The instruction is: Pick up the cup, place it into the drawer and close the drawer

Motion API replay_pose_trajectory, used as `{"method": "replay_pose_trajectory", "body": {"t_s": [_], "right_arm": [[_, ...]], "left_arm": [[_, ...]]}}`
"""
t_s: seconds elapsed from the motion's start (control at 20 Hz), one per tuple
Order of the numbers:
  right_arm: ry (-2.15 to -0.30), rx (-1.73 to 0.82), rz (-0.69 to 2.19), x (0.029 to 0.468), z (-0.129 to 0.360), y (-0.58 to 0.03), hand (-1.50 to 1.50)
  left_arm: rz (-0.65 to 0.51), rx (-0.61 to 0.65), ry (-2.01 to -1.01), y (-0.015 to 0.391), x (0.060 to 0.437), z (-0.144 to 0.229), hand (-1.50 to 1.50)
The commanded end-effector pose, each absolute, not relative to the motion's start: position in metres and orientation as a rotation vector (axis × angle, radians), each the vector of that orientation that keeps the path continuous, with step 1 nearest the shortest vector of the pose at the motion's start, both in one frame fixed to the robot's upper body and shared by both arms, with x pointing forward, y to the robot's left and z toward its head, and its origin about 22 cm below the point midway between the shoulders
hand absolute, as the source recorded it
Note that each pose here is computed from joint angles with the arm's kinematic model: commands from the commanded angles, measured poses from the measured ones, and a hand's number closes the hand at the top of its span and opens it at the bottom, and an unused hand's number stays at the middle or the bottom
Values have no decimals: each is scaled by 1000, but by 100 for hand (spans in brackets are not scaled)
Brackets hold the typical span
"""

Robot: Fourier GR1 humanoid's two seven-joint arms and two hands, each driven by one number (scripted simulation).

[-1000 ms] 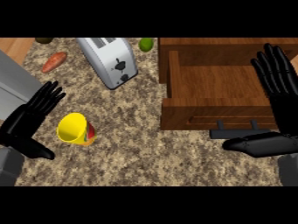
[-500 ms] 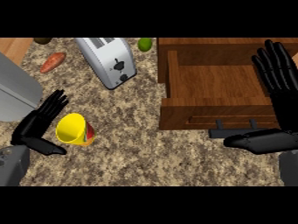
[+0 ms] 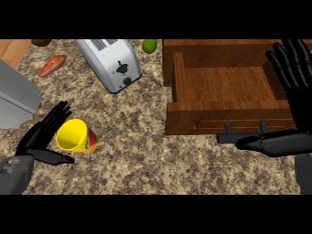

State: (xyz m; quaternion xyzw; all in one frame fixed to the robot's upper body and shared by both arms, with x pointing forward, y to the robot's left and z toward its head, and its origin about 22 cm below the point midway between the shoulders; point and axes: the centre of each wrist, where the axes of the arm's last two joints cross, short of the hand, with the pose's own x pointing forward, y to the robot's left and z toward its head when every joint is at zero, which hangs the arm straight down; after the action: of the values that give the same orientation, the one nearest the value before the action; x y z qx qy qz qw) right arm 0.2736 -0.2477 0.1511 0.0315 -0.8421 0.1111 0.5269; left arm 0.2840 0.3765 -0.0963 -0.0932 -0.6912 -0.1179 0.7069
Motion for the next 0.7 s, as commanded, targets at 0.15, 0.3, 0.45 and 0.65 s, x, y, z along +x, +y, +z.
{"method": "replay_pose_trajectory", "body": {"t_s": [0.15,0.3,0.45,0.65], "right_arm": [[-2008,90,285,287,159,-243,-150],[-2001,98,297,274,146,-252,-150],[-2012,91,272,269,155,-251,-150],[-2019,76,266,289,160,-249,-150]], "left_arm": [[-241,-334,-1635,349,279,-118,-150],[-204,-336,-1665,346,273,-124,-150],[-225,-350,-1668,356,280,-115,-150],[-238,-360,-1651,340,275,-127,-150]]}}
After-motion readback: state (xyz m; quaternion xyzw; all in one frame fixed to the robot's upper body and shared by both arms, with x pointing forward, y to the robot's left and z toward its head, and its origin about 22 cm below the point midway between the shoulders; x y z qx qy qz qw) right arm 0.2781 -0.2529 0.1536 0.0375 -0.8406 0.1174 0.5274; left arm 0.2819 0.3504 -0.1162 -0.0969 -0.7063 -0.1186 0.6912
